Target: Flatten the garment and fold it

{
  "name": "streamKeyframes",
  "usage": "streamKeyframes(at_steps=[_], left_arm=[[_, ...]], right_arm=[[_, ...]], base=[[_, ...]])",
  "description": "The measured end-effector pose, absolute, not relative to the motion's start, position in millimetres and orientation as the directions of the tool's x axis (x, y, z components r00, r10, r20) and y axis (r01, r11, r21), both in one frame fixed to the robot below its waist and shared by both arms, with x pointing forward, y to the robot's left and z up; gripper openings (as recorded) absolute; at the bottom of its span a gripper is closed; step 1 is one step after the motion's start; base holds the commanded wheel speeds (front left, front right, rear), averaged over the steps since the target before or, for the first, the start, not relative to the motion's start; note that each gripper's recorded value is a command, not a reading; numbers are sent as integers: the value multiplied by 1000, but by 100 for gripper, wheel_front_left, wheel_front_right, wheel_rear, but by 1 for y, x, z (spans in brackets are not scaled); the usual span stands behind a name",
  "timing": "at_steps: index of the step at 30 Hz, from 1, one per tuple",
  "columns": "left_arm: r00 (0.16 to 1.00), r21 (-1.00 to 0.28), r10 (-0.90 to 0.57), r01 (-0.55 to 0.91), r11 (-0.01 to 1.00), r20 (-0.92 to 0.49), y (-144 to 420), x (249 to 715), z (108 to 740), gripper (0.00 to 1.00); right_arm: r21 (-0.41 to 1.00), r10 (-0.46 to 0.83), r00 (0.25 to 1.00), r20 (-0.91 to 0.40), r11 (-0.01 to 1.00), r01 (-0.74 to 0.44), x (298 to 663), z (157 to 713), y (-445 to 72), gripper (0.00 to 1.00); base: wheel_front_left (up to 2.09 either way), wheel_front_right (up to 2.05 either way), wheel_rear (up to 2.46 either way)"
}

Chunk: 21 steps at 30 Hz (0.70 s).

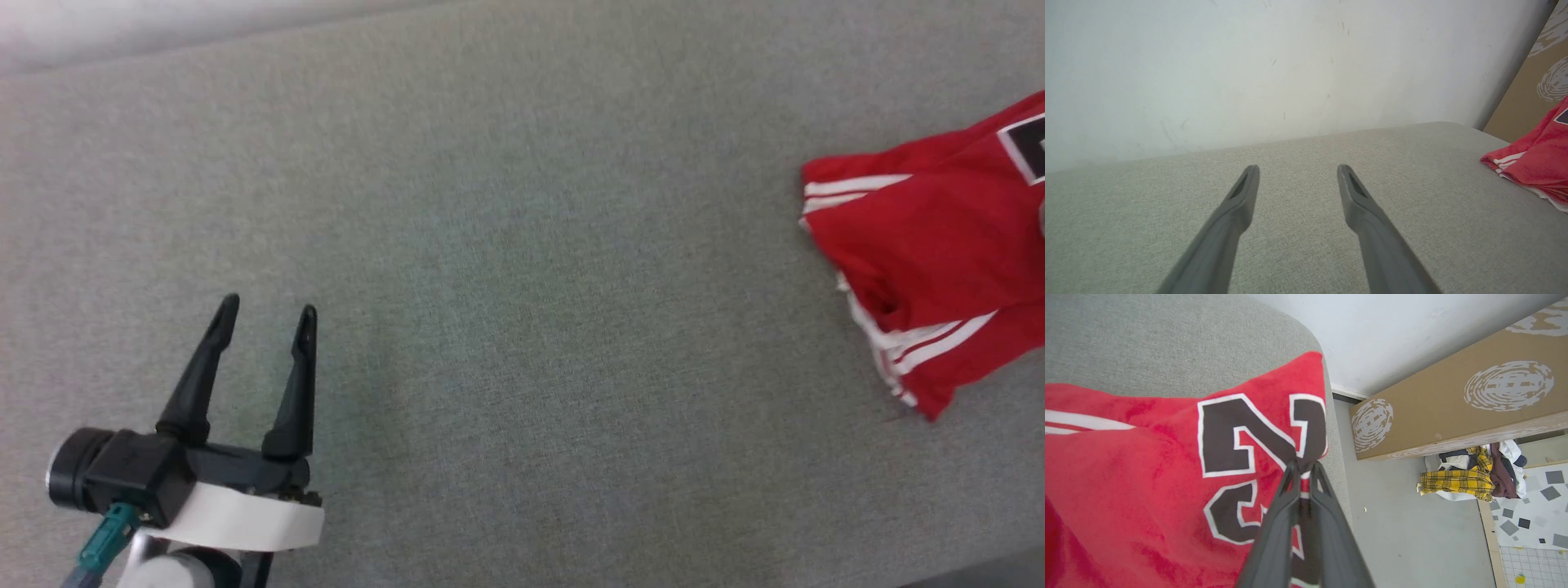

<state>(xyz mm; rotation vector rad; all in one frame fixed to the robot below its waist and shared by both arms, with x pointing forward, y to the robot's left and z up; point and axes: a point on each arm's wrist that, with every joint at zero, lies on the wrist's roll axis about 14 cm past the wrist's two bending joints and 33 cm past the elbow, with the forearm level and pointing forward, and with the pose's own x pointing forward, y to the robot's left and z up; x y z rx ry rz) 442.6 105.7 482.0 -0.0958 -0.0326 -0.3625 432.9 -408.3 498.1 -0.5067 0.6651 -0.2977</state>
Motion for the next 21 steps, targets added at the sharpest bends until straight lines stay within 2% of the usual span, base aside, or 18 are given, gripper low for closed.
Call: streamKeyframes(at_steps=[7,8,9,10,14,21], left_arm=[[928,-78,-372,372,925,15,104,458,464,100],[928,-79,-373,373,925,9,104,460,461,100],[927,-81,-375,374,924,4,104,460,458,100],[927,-80,-376,374,924,0,103,461,456,100],[929,-80,-371,369,926,-13,106,463,450,100],[933,-75,-359,357,931,-6,109,461,453,100]], right_arm=[[-558,-463,719,-518,820,126,442,473,-424,0],[-557,-465,710,-528,821,123,442,466,-424,23],[-557,-469,701,-538,822,122,442,459,-424,80],[-559,-473,690,-548,821,119,442,453,-425,100],[-564,-491,657,-572,817,119,441,437,-428,100],[-574,-514,652,-557,806,144,439,442,-433,100]], base=[[0,0,0],[0,0,0],[0,0,0],[0,0,0],[0,0,0],[0,0,0]])
